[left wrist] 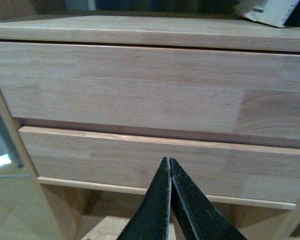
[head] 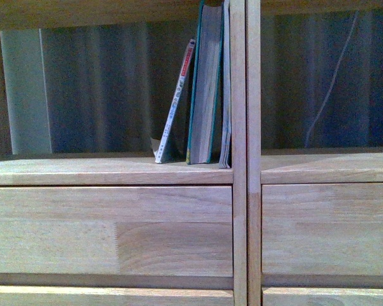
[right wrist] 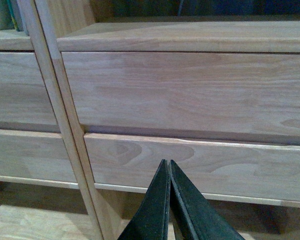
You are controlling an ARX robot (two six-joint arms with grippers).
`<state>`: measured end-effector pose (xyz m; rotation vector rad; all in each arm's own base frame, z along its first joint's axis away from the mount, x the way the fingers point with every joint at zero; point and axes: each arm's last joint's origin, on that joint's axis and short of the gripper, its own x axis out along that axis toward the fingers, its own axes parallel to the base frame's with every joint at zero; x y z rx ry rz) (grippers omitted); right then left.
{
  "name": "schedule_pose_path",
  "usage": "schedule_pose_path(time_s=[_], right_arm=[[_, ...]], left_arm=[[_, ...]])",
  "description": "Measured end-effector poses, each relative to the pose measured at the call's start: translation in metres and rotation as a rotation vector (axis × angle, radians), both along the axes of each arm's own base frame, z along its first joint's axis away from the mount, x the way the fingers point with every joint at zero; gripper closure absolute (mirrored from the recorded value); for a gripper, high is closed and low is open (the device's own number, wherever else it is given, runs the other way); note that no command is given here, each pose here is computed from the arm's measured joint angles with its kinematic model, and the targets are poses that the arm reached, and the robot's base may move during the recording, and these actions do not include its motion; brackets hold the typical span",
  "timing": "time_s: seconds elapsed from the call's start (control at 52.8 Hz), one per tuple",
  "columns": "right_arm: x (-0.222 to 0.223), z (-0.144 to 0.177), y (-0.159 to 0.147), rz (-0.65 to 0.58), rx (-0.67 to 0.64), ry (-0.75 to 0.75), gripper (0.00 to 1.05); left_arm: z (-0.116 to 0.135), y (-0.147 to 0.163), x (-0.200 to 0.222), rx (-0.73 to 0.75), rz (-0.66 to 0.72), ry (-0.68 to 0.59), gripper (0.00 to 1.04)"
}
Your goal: Organize books on shelf
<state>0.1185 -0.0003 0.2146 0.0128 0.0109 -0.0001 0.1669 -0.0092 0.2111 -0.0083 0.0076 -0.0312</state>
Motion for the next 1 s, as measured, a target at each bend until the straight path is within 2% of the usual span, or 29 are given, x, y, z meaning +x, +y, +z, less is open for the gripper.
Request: schedule_pose_path(time_s=[0.095, 0.435, 0.814, 1.003], right_arm=[[-0.002, -0.009, 0.000, 0.000, -0.003, 0.002, 1.02], [-0.009, -0.028, 0.000, 0.000, -0.004, -0.008, 1.02], [-0.021, -0.041, 0.000, -0.003, -0.007, -0.011, 1.02], [-0.021, -0.046, 0.000, -0.001, -0.007, -0.016, 1.02]], left_arm=[[-0.007, 0.008, -0.008, 0.000, 0.031, -0.004, 1.02], [-0.026, 0.008, -0.030, 0.000, 0.026, -0.006, 1.02], [-0.041, 0.009, -0.045, 0.000, 0.026, -0.016, 1.02], [-0.040, 0.009, -0.050, 0.001, 0.027, -0.022, 1.02]])
